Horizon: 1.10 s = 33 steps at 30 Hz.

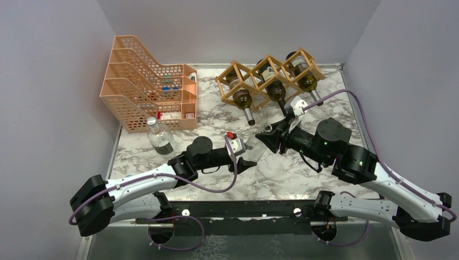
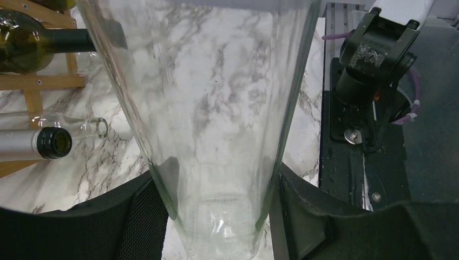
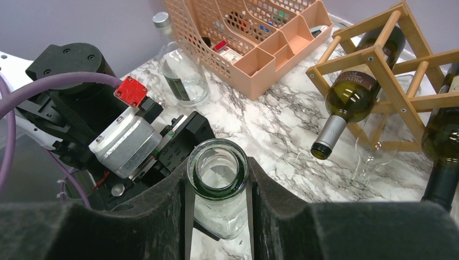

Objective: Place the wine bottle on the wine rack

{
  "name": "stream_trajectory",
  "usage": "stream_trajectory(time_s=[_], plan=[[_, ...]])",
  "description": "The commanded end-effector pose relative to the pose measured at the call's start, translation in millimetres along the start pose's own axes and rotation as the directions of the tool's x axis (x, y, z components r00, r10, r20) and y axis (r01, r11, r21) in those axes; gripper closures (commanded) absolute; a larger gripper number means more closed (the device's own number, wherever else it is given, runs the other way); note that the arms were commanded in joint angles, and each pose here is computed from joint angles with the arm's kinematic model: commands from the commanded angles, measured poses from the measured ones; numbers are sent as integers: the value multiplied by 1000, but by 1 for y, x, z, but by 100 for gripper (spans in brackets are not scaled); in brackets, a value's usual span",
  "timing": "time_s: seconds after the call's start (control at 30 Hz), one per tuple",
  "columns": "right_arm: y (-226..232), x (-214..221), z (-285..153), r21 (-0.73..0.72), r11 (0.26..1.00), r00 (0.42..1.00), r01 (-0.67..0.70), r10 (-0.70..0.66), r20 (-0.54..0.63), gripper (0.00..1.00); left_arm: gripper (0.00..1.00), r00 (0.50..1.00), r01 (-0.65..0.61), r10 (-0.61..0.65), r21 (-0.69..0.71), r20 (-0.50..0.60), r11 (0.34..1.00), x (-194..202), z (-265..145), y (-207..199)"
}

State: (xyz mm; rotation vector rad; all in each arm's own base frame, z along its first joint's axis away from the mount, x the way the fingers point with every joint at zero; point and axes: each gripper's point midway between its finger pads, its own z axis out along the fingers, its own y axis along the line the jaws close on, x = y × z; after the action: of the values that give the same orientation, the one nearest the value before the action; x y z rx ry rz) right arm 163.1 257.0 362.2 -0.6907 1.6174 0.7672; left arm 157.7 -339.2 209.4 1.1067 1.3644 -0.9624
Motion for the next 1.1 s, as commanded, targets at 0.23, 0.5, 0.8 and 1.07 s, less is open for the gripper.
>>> stream_trajectory(time_s=[0.23,0.5,0.8,1.07], plan=[[11,-45,-40,-66,996,994,-67,73,87,32,100,915,-393,403,-246,-7,886,-58,-38,48],[6,-52,-39,-27,997,995,-67,69,74,32,100,636,-755,644,-168,-425,634,-29,-68,94],[-9,15,4,114,993,973,-21,46,-227,29,100,372,-923,763,-122,-529,366,-23,-88,113],[10,72,32,37,999,916,-39,51,-398,25,100,291,-957,801,-156,-524,245,-32,-98,112]])
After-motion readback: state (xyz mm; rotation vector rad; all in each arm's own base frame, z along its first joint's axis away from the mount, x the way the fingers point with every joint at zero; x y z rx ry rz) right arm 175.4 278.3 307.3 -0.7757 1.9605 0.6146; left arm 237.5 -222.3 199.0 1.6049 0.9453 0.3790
